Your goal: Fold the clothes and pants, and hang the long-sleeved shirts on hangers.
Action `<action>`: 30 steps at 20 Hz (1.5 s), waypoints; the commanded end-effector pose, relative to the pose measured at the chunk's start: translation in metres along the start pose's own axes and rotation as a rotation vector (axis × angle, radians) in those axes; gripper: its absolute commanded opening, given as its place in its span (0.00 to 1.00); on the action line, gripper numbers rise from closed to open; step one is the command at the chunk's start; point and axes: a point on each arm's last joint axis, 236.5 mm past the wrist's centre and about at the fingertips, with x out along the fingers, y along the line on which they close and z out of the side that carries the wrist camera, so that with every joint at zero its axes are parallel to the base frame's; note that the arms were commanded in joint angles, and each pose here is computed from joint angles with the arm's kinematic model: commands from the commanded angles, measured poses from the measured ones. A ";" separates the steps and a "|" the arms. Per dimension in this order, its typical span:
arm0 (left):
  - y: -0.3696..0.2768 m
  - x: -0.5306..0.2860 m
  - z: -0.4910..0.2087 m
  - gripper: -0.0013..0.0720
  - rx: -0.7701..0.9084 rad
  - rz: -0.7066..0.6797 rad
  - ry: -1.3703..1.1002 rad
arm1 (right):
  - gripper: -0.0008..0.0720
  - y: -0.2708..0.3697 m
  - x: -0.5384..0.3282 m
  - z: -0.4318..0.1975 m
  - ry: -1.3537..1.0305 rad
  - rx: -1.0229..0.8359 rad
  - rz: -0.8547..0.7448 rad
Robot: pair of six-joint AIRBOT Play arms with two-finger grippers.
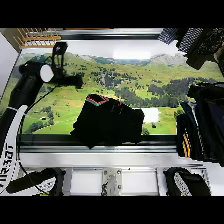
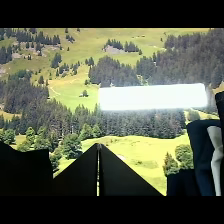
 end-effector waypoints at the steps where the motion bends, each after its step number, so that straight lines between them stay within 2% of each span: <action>1: 0.066 0.018 -0.093 1.00 -0.202 0.059 0.213 | 0.03 0.002 0.000 0.000 0.000 0.005 0.006; 4: 0.074 0.035 -0.170 1.00 -0.330 -0.029 0.356 | 0.03 0.003 0.000 0.000 0.000 0.006 0.010; 6: 0.061 0.047 -0.196 1.00 -0.446 -0.142 0.395 | 0.03 0.003 0.001 0.000 0.001 0.009 0.014; 9: 0.049 0.065 -0.223 1.00 -0.536 -0.210 0.452 | 0.03 0.004 0.003 -0.004 0.009 0.015 0.020; 11: 0.037 0.073 -0.236 1.00 -0.520 -0.237 0.507 | 0.03 0.006 0.003 -0.005 0.011 0.019 0.026; 12: 0.031 0.075 -0.239 0.95 -0.501 -0.242 0.527 | 0.03 0.006 0.003 -0.005 0.011 0.019 0.026; 13: 0.024 0.077 -0.243 0.84 -0.477 -0.247 0.544 | 0.04 0.006 0.003 -0.005 0.015 0.019 0.026; 18: -0.001 0.081 -0.254 0.83 -0.375 -0.256 0.594 | 0.03 0.007 0.004 -0.018 0.064 0.020 0.031; 19: -0.003 0.080 -0.253 0.50 -0.365 -0.258 0.595 | 0.04 0.006 0.007 -0.025 0.083 0.023 0.031; 20: -0.003 0.079 -0.250 0.05 -0.352 -0.265 0.590 | 0.03 0.005 0.012 -0.036 0.115 0.029 0.031; 22: 0.001 0.075 -0.239 0.03 -0.321 -0.263 0.576 | 0.05 0.001 0.029 -0.078 0.239 0.077 0.029; 23: 0.004 0.072 -0.232 0.03 -0.300 -0.252 0.560 | 0.22 0.003 0.039 -0.108 0.329 0.118 0.042; 24: 0.007 0.070 -0.224 0.03 -0.282 -0.242 0.537 | 0.62 0.008 0.050 -0.140 0.420 0.163 0.070; 25: 0.006 0.067 -0.216 0.03 -0.278 -0.244 0.512 | 0.79 0.016 0.060 -0.167 0.493 0.213 0.104; 26: 0.007 0.064 -0.211 0.03 -0.273 -0.244 0.494 | 0.77 0.026 0.070 -0.196 0.568 0.263 0.138; 27: 0.007 0.063 -0.208 0.03 -0.271 -0.243 0.479 | 0.69 0.036 0.079 -0.219 0.624 0.286 0.168; 28: 0.007 0.062 -0.205 0.03 -0.269 -0.242 0.468 | 0.66 0.046 0.087 -0.239 0.665 0.298 0.197; 30: 0.007 0.062 -0.206 0.03 -0.269 -0.242 0.469 | 0.66 0.072 0.105 -0.265 0.723 0.321 0.244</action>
